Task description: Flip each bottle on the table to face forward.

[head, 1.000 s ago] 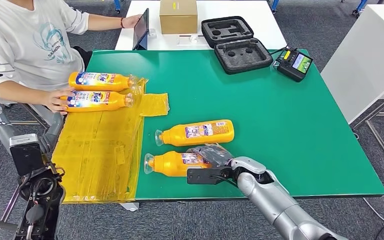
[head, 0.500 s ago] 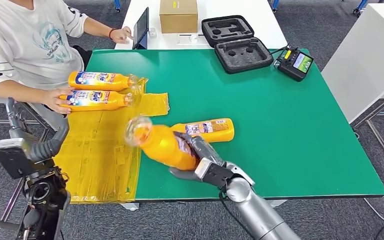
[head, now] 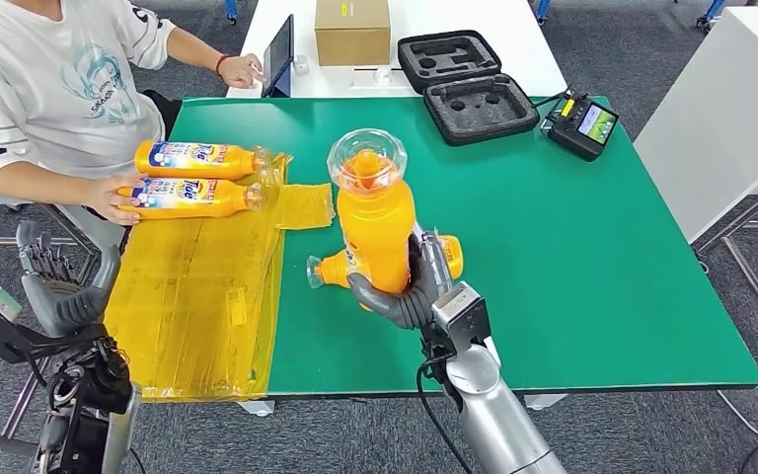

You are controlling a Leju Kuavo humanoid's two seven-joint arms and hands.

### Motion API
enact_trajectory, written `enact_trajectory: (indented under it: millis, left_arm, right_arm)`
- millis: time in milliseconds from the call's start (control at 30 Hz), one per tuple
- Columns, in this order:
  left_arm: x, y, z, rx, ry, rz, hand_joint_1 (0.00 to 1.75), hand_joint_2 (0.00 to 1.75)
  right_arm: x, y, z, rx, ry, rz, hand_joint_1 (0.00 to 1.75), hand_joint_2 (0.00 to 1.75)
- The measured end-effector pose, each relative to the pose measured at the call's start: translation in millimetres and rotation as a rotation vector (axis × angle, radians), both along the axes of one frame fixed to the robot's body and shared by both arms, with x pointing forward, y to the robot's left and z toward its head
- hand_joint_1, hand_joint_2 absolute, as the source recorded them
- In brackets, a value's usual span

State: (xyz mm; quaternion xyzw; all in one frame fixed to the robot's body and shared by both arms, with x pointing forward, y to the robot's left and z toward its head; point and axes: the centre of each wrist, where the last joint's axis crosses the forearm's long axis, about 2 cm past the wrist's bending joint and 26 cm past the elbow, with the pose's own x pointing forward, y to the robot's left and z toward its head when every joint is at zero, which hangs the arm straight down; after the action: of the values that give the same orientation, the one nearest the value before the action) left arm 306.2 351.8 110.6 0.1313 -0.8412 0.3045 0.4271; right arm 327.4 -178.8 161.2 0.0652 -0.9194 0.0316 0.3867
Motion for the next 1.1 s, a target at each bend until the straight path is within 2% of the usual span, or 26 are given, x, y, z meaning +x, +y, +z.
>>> enact_trajectory:
  millis: [233,367,500,567,867,1100]
  left_arm:
    - [2.4,-2,-4.6,-0.071,0.001,-0.056,0.00,1.75]
    - [4.4,-13,-5.8,-0.148,-0.011,-0.252,0.00,1.75]
    - [-2.2,-37,-9.9,-0.153,0.020,-0.498,0.00,1.75]
    - [-6.4,-49,-11.6,-0.141,0.035,-0.579,0.00,1.75]
    - [-13.5,-70,-11.5,-0.117,0.043,-0.685,0.00,1.75]
    - [-17.5,-101,2.7,-0.056,0.001,-0.876,0.00,1.75]
  right_arm:
    - [0,-1,3,0.038,-0.001,-0.032,1.75,1.75]
    - [2,-8,-1,0.099,0.031,-0.083,1.75,1.75]
    - [2,-15,-18,0.127,0.107,-0.139,1.75,1.75]
    - [2,-16,-27,0.129,0.140,-0.154,1.75,1.75]
    - [0,-16,-43,0.116,0.206,-0.159,1.75,1.75]
    - [-2,-8,-55,0.112,0.261,-0.152,1.75,1.75]
